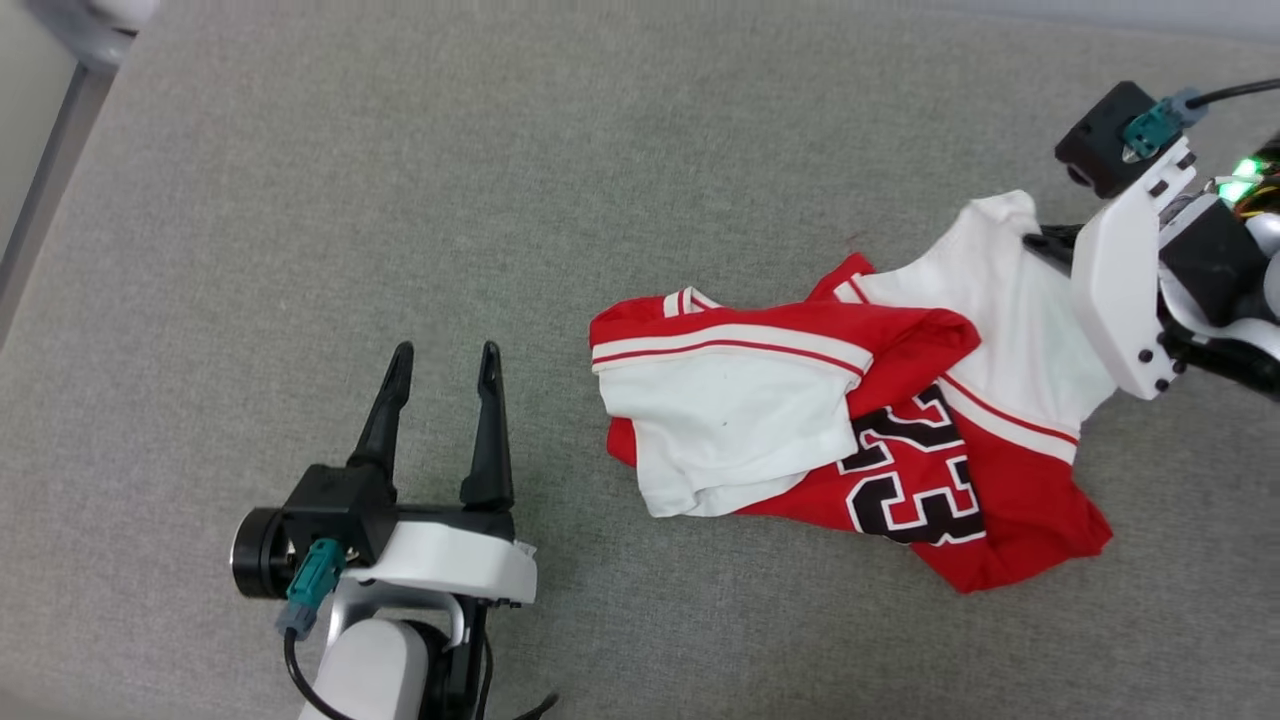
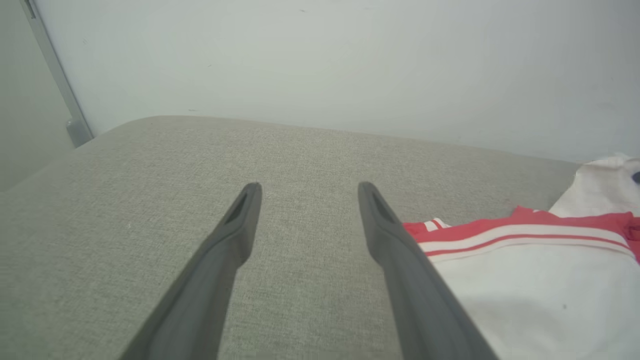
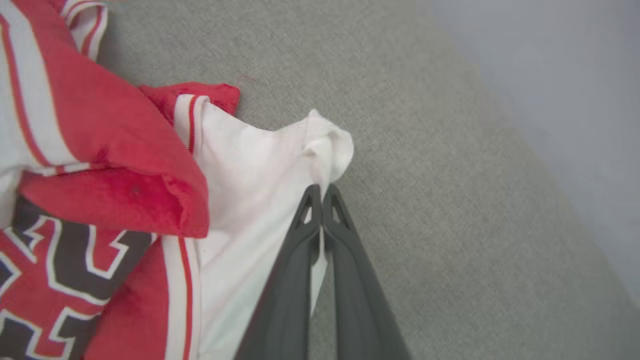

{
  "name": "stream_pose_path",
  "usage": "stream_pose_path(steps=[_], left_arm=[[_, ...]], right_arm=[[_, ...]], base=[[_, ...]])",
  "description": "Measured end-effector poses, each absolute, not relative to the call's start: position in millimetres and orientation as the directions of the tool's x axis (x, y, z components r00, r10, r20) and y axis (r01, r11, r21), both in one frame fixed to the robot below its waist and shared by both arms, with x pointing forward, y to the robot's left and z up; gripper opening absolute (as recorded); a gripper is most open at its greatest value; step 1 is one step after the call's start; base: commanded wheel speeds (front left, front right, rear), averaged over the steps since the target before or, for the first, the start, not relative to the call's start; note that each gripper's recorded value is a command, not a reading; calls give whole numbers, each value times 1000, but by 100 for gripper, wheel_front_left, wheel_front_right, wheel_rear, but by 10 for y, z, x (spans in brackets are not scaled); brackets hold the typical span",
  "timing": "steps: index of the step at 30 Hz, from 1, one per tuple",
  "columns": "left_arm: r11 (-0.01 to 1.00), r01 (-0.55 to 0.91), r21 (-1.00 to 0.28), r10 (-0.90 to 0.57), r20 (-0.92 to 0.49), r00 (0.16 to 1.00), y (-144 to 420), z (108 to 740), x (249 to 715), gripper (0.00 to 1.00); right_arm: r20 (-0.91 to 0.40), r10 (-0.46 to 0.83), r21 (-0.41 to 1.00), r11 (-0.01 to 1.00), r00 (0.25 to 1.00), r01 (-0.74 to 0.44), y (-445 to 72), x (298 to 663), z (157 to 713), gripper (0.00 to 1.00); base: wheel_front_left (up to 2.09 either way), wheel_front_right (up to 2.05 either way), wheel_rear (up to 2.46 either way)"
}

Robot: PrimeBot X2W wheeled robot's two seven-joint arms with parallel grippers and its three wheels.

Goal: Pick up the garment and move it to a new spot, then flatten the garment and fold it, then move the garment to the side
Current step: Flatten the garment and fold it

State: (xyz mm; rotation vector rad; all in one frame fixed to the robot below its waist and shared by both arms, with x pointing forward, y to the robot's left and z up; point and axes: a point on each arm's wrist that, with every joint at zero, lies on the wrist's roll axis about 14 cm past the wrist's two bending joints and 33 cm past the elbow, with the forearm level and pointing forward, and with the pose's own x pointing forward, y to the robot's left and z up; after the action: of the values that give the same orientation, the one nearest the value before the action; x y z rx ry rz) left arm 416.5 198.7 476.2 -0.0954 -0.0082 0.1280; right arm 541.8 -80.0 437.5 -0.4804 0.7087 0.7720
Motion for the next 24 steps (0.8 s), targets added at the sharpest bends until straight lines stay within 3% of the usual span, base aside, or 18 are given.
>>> stream_pose_path(steps=[5,11,18,24], left_arm=[[987,-127,-100,129,11,992,1977,4814,4049,100],[990,-89,-114,94,34,995,1863,4887,4037,100],[992,-40,-119,46,47,998,1717,4920,4070,100],[993,-28,-115,33,42,999,1682,4894,4095,100]], right_arm=[[-637,530,-188,597,560,-780,-826,5253,4825,0],[-534,530,-195,680,658,-707,-1256,5127,5215,0],[-541,378,-108,855,751,-508,-2171,4924,5015,0],[-664,224,-8,952,714,-306,-2797,4541,4386,0]], base=[[0,0,0],[0,0,0],[0,0,0],[0,0,0]])
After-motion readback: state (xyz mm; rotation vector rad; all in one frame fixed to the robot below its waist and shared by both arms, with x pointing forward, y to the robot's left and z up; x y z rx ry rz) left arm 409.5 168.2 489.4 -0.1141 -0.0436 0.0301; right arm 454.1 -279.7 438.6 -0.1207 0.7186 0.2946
